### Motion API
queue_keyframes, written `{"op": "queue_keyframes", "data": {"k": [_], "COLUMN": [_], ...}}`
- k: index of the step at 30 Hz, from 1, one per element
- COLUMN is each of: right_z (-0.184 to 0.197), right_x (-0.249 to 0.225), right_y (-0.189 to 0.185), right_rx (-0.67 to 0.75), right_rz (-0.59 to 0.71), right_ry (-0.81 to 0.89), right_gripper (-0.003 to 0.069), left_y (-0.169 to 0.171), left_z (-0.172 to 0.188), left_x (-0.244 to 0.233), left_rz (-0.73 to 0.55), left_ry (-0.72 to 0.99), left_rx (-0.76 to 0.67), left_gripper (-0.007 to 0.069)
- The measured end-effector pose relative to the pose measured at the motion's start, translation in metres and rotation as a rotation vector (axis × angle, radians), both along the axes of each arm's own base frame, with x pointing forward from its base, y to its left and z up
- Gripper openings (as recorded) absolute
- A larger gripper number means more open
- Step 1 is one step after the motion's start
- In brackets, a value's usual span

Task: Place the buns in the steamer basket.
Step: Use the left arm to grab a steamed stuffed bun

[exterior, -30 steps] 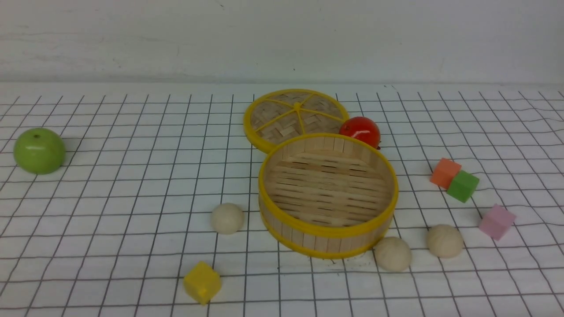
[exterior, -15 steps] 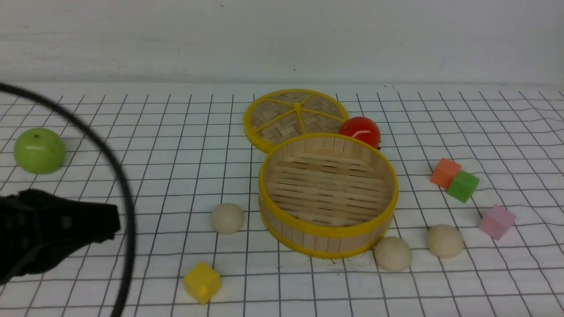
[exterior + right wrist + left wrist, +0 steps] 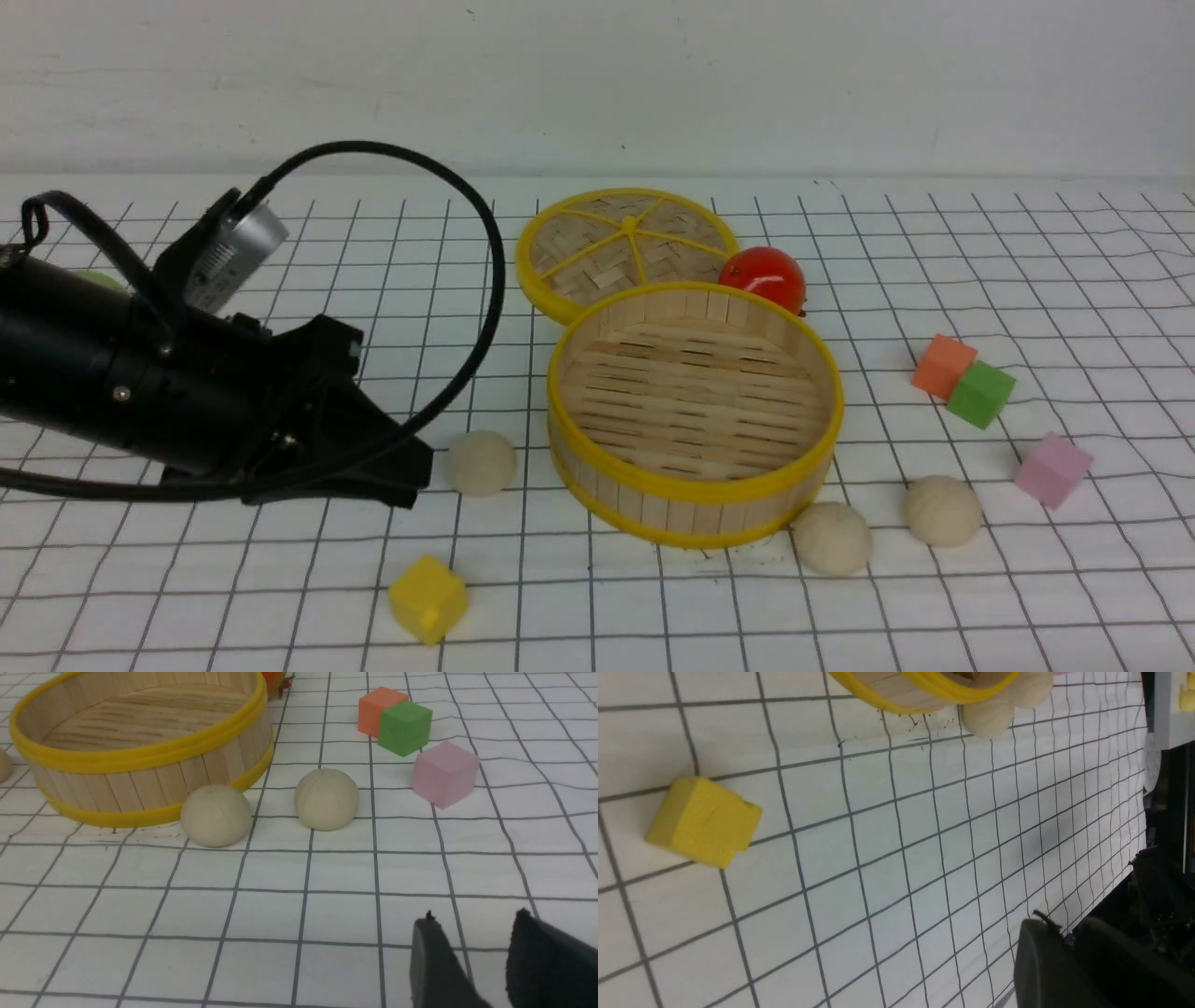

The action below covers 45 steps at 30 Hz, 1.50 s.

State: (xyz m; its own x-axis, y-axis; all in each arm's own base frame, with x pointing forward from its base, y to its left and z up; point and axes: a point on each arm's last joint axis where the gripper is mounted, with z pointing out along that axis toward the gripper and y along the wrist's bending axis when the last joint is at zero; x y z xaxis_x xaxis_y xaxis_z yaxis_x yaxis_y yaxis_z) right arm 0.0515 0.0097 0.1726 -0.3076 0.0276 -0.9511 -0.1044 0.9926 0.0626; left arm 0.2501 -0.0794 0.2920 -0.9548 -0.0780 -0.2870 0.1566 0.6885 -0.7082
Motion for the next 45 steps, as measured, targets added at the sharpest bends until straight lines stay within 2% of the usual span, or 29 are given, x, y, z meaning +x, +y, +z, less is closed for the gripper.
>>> {"op": "queue_keyframes", "data": {"k": [7,10,11,12,16,21,25,30,33,35,36,37,39,42,45], "right_z": [0.0,0.0,0.0,0.0,0.0,0.0,0.0,0.0,0.0,0.0,0.0,0.0,0.0,0.0,0.0], "right_x": [0.0,0.0,0.0,0.0,0.0,0.0,0.0,0.0,0.0,0.0,0.0,0.0,0.0,0.0,0.0], "right_y": [0.0,0.0,0.0,0.0,0.0,0.0,0.0,0.0,0.0,0.0,0.0,0.0,0.0,0.0,0.0], "right_rx": [0.0,0.001,0.001,0.001,0.001,0.001,0.001,0.001,0.001,0.001,0.001,0.001,0.001,0.001,0.001], "right_rz": [0.0,0.0,0.0,0.0,0.0,0.0,0.0,0.0,0.0,0.0,0.0,0.0,0.0,0.0,0.0], "right_ry": [0.0,0.0,0.0,0.0,0.0,0.0,0.0,0.0,0.0,0.0,0.0,0.0,0.0,0.0,0.0], "right_gripper": [0.0239,0.0239,0.0239,0.0239,0.0239,0.0239,0.0239,0.0239,0.0239,0.0239,0.0239,0.0239,0.0239,0.0239,0.0239], "left_y": [0.001,0.005,0.007,0.006,-0.02,-0.062,-0.065,-0.071,-0.077,-0.08,-0.083,-0.083,-0.087,-0.091,-0.093], "left_z": [0.0,0.0,0.0,0.002,0.009,-0.003,-0.028,-0.047,-0.05,-0.05,-0.05,-0.051,-0.054,-0.062,-0.073], "left_x": [0.005,0.01,0.014,0.016,0.017,0.024,0.056,0.081,0.094,0.101,0.108,0.108,0.117,0.123,0.127], "left_rz": [-0.1,-0.09,-0.086,-0.082,-0.16,-0.218,-0.154,-0.134,-0.13,-0.128,-0.127,-0.128,-0.126,-0.127,-0.138], "left_ry": [-0.172,-0.226,-0.269,-0.296,-0.366,-0.273,-0.163,-0.111,-0.12,-0.129,-0.137,-0.134,-0.14,-0.128,-0.109], "left_rx": [0.065,0.125,0.202,0.244,0.394,0.523,0.689,0.745,0.746,0.744,0.742,0.743,0.74,0.736,0.74], "left_gripper": [0.0106,0.0069,0.0007,-0.0014,-0.0013,-0.0013,-0.0013,-0.0012,0.0026,0.0079,0.013,0.013,0.023,0.0295,0.0327]}}
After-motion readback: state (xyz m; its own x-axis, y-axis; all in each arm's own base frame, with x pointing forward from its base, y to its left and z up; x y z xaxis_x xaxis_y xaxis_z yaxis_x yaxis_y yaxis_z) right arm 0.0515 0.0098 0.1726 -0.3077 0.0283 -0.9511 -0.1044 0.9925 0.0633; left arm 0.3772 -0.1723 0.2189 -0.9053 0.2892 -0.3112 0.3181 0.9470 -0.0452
